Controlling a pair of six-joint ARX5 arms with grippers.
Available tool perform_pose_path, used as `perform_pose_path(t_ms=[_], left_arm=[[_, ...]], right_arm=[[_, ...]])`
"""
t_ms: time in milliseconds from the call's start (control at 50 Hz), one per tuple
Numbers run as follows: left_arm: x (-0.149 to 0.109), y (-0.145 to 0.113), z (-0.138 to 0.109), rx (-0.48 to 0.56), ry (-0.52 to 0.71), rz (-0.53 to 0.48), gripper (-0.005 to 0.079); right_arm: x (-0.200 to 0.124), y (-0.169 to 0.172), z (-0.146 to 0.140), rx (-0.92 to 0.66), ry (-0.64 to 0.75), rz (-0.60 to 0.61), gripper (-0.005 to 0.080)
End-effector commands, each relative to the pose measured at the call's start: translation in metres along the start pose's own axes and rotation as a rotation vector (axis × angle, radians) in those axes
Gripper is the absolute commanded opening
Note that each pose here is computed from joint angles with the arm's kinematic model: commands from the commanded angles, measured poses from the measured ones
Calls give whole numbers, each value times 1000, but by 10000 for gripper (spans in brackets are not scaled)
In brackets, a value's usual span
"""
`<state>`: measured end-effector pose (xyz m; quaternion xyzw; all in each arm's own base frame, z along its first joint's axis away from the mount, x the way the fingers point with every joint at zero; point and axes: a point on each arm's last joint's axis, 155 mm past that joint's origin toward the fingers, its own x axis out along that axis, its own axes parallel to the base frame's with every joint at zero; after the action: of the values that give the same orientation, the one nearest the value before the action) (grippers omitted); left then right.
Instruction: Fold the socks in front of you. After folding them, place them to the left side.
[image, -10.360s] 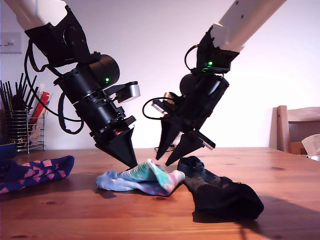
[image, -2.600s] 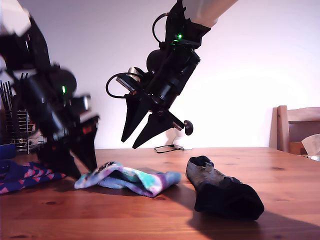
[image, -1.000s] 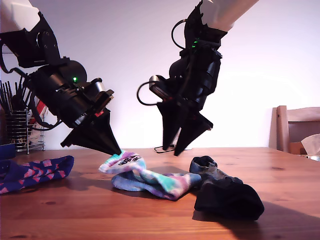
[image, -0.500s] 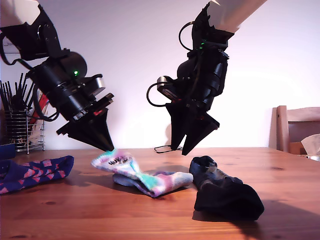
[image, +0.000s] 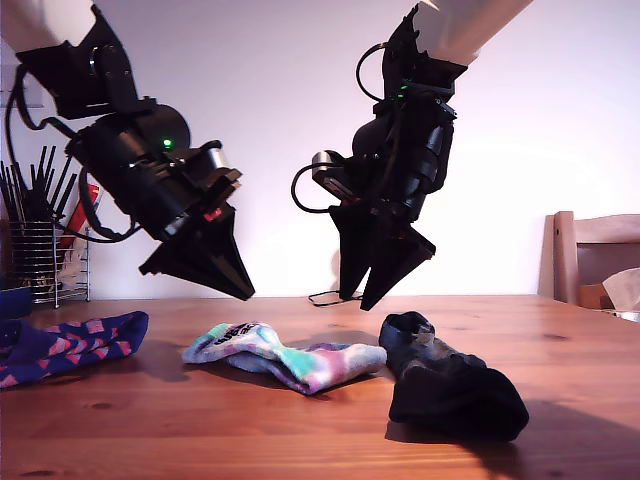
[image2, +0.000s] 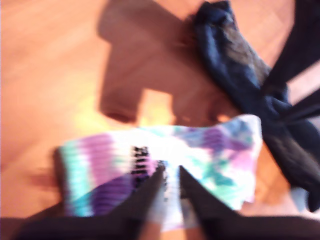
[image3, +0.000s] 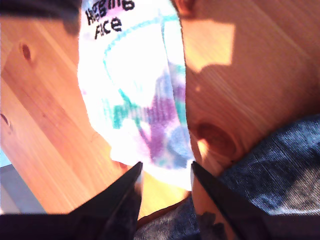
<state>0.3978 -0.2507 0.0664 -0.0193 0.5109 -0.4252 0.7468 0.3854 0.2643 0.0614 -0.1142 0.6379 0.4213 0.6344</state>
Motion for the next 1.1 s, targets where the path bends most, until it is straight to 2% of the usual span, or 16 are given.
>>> perform_pose_path(t_ms=[0, 340, 440, 640, 820, 840, 960, 980, 1080], left_arm=[[16, -2, -12, -8, 43, -15, -20], [54, -1, -36, -15, 126, -43, -20], [59, 6, -41, 19, 142, -4, -20], [55, 37, -46, 121, 180, 148, -20], [51, 49, -53, 204, 222, 199, -20], [51, 51, -53, 246, 230, 204, -20], [45, 61, -66, 294, 302, 254, -20], [43, 64, -70, 333, 327, 261, -20], [30, 77, -80, 353, 406, 338, -19]], right_arm=[[-3, 5, -3, -7, -1, 4, 271], [-3, 5, -1, -10, -7, 2, 271], [-3, 5, -1, -10, -8, 2, 271], [-2, 9, 2, -19, -17, 12, 271], [2, 8, 19, -59, -72, -1, 271], [3, 9, 19, -62, -72, -1, 271], [9, 10, 18, -63, -59, 5, 270], [10, 10, 18, -63, -58, 5, 270], [11, 10, 19, -68, -59, 4, 270]])
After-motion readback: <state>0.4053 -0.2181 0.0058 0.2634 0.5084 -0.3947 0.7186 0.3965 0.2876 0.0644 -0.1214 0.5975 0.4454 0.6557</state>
